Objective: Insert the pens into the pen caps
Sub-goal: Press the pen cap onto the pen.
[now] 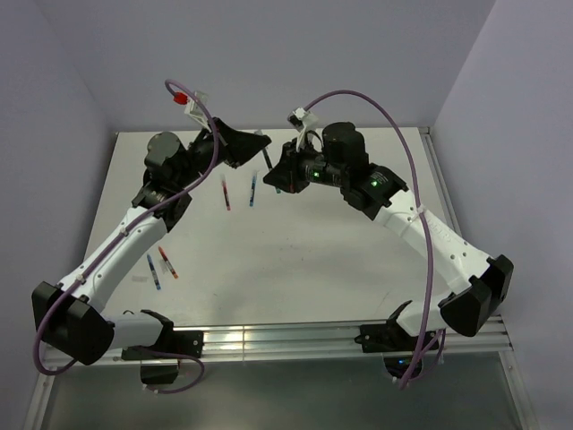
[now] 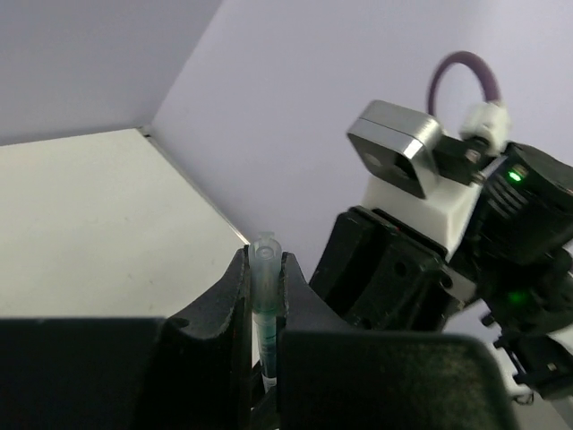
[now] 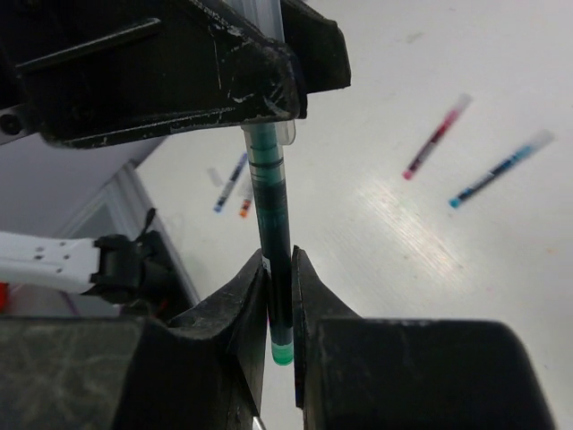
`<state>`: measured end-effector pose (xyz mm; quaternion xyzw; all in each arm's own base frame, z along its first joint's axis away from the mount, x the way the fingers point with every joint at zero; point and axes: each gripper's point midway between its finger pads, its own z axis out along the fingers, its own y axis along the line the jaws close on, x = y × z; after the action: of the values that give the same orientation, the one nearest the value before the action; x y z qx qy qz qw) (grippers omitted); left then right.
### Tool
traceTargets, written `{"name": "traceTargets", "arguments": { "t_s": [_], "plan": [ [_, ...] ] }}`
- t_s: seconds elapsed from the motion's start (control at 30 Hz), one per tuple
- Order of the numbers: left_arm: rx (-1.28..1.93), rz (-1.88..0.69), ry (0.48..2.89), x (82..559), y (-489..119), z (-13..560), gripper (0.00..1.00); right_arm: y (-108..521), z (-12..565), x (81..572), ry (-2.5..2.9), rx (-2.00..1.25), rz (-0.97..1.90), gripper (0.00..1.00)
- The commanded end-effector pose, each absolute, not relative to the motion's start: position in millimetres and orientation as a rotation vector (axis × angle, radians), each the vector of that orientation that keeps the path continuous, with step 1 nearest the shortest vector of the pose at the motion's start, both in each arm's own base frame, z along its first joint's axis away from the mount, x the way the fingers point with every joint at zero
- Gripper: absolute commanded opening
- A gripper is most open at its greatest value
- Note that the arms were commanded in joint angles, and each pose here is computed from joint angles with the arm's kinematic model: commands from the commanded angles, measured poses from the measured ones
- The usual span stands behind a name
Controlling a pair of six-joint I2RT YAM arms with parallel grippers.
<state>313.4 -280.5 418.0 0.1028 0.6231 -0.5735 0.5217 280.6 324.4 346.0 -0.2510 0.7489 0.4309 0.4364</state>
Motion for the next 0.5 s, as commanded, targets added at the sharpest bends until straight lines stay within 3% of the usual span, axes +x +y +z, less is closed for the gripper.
{"name": "traceTargets", "arguments": {
  "t_s": [0.0, 0.17, 0.47],
  "plan": [
    [0.336, -1.415, 1.751, 279.0, -309.7, 364.0, 0.00, 296.1, 439.6, 333.6, 1.591, -0.343, 0.808, 0.00],
    [0.199, -1.308, 1.872, 297.5, -306.2, 342.8, 0.00, 287.9, 439.5, 343.7, 1.602, -0.270, 0.648, 0.00],
    [0.377, -1.393, 1.832, 272.6, -313.3, 339.9, 0.00, 309.4, 439.3, 330.1, 1.594, -0.400, 0.799, 0.00]
  ]
}}
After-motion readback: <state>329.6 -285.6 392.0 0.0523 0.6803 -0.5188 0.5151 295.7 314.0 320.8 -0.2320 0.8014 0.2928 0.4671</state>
